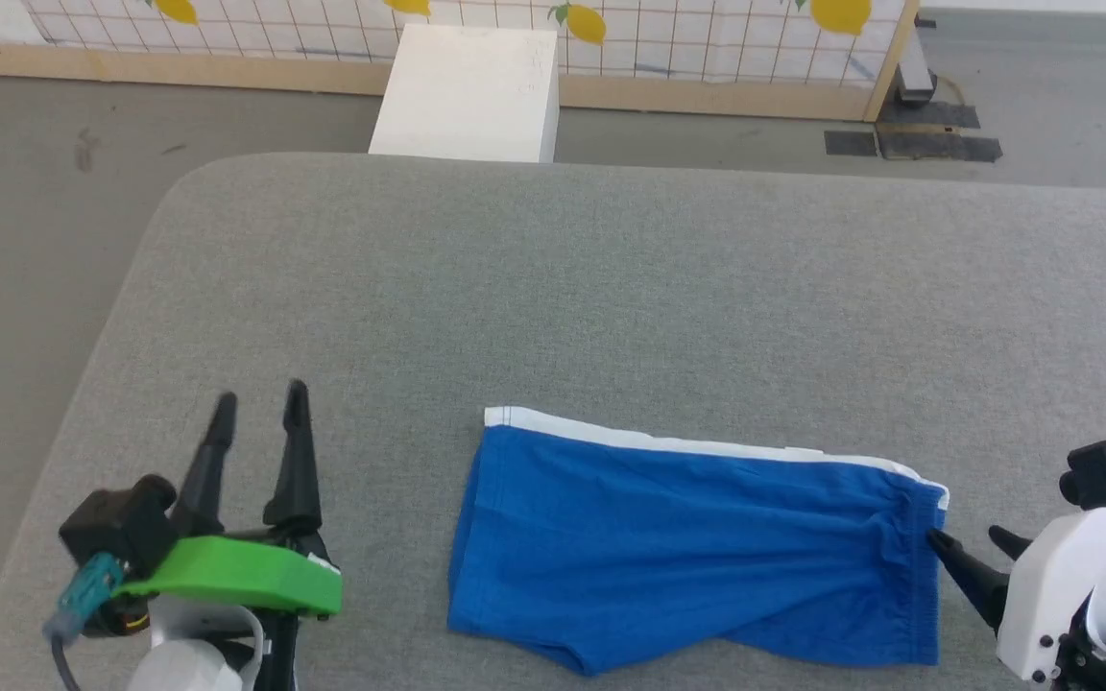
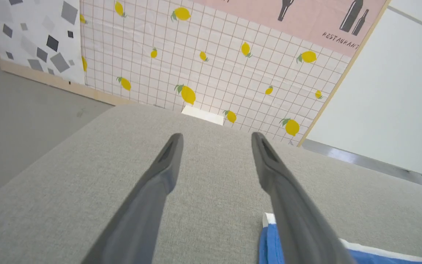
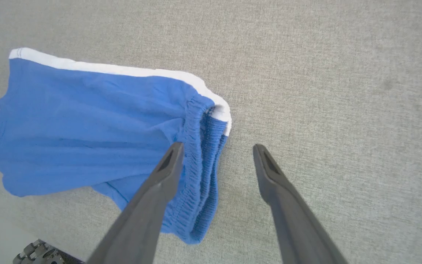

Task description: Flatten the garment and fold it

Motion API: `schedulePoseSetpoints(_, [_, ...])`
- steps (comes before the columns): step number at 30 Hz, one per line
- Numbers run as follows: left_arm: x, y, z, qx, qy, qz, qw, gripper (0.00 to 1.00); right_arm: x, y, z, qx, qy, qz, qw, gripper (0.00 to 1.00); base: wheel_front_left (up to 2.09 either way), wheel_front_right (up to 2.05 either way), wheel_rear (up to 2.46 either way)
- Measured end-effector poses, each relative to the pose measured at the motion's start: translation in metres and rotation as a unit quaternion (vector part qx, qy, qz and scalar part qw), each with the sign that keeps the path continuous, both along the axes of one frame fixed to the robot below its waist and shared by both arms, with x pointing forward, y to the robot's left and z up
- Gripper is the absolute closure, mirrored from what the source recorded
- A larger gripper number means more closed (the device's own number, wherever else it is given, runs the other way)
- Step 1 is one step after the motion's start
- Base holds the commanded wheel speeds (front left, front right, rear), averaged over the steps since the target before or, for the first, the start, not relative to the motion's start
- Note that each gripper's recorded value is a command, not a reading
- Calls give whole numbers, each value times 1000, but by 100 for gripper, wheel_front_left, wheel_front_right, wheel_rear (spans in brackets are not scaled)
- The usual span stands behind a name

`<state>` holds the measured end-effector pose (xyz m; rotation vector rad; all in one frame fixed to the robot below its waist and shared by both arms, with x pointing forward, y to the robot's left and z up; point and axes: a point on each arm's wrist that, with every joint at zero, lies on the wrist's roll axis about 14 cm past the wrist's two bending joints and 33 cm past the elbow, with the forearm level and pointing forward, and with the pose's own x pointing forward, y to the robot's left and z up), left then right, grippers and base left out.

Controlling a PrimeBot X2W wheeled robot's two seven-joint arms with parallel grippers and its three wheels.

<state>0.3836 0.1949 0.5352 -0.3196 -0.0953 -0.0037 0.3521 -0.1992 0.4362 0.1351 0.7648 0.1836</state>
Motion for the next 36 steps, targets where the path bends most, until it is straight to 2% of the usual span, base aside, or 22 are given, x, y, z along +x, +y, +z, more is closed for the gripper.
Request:
schedulePoseSetpoints(2, [0, 1, 9, 18, -34, 6, 999, 0, -2, 1, -3, 8, 7, 5, 1000, 0, 0, 0, 0])
schedulePoseSetpoints(6, [2, 1, 17, 49, -57, 8, 997, 0, -9, 2, -17, 16, 33, 17, 999, 0, 0, 0, 0])
schedulePoseSetpoints(14, [3, 4, 25, 55, -77, 21, 995, 0, -14, 12, -50, 35, 87, 35, 995, 0, 0, 0, 0])
schedulePoseSetpoints(21, [2, 9, 22, 59, -74, 27, 995, 0, -2, 46, -56, 57, 89, 78, 991, 0, 0, 0, 0])
schedulePoseSetpoints(27, [2, 10, 18, 57, -69, 29, 996, 0, 4, 51, -61, 55, 91, 90, 990, 0, 0, 0, 0])
schedulePoseSetpoints(28, [2, 10, 17, 56, -68, 29, 996, 0, 5, 49, -62, 53, 91, 91, 990, 19, 0, 0, 0])
schedulePoseSetpoints(29, [3, 10, 16, 56, -67, 30, 996, 0, 7, 49, -62, 51, 91, 92, 990, 94, 0, 0, 0])
schedulePoseSetpoints(30, [3, 11, 16, 56, -67, 31, 996, 0, 8, 48, -62, 50, 88, 91, 991, 100, 0, 0, 0])
schedulePoseSetpoints(36, [5, 8, 15, 53, -67, 27, 996, 0, 12, 30, -63, 37, 86, 74, 993, 100, 0, 0, 0])
